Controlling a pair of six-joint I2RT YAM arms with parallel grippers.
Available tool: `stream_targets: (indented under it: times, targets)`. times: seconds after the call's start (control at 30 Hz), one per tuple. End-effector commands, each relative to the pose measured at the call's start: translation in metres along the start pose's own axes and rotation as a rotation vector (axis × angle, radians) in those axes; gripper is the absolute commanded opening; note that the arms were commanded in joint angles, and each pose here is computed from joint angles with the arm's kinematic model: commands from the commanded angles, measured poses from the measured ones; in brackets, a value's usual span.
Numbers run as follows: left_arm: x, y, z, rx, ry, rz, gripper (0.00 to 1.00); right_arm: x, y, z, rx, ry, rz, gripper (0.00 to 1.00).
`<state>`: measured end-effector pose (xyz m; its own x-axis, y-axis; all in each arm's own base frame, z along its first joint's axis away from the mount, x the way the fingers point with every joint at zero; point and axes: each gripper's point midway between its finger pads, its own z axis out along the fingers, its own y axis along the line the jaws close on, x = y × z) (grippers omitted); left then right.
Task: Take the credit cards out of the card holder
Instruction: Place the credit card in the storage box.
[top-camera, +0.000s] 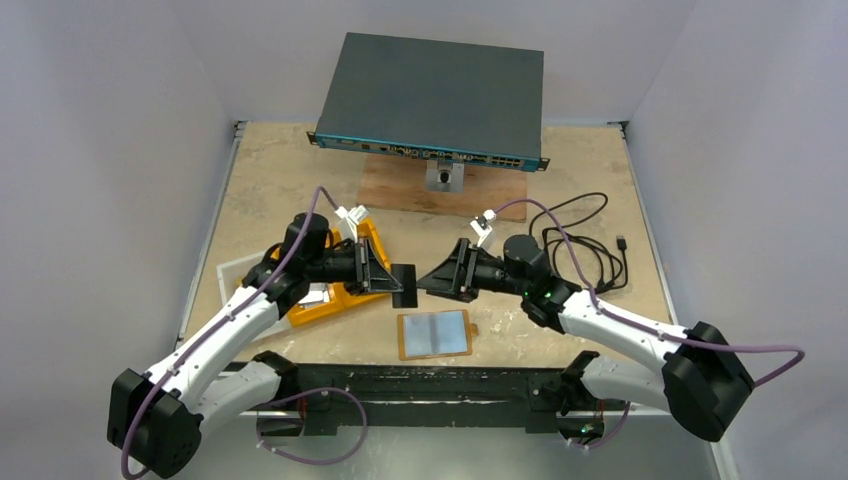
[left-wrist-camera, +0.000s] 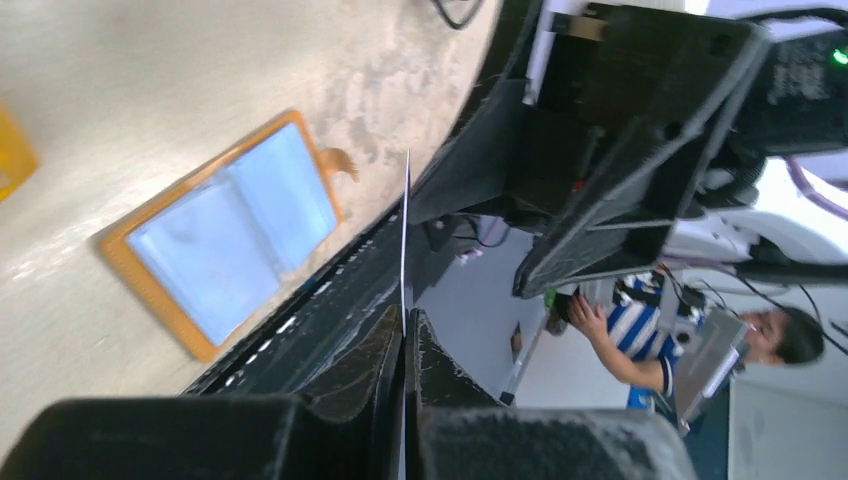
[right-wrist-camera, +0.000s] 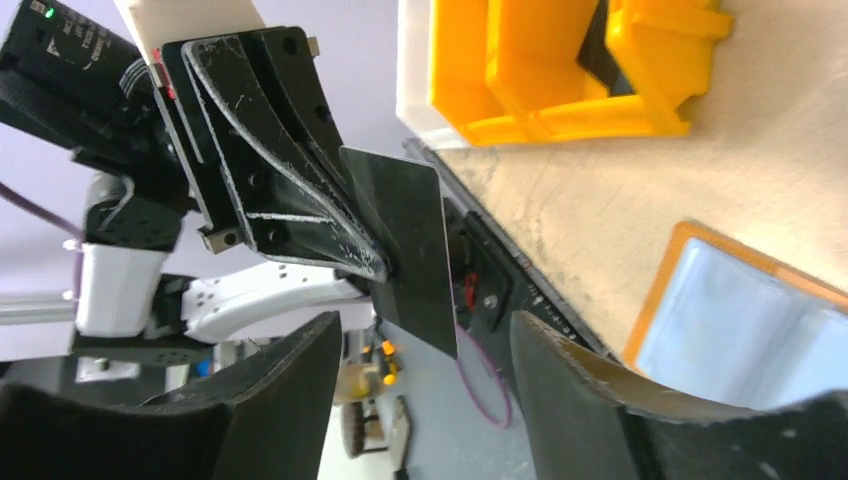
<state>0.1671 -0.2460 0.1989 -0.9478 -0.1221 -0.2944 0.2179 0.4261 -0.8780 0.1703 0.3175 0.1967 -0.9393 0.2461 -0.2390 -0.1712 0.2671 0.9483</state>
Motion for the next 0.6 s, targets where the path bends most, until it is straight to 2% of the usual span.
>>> stream_targets:
  times: [0.0, 0.07, 0.13, 0.23, 0.4, 0.57]
  targets:
    - [-0.015, 0.026, -0.018, -0.239, -0.121, 0.016, 0.00, -0.010, -0.007, -0.009, 0.073, -0.070, -0.064, 0.71]
    - [-0.023, 0.048, -0.033, -0.410, -0.186, -0.004, 0.00, -0.011, -0.013, -0.014, 0.117, -0.083, -0.077, 0.80]
    - [-0.031, 0.073, -0.052, -0.597, -0.251, -0.026, 0.00, -0.012, -0.019, -0.018, 0.151, -0.094, -0.094, 0.85]
    - [-0.043, 0.095, -0.066, -0.743, -0.312, -0.040, 0.00, -0.014, -0.024, -0.023, 0.187, -0.114, -0.115, 0.88]
    - [-0.063, 0.122, -0.055, -0.829, -0.322, -0.093, 0.00, -0.016, -0.025, -0.032, 0.212, -0.143, -0.146, 0.88]
    - [-0.085, 0.136, -0.036, -0.828, -0.332, -0.118, 0.00, -0.016, -0.023, -0.039, 0.211, -0.162, -0.162, 0.88]
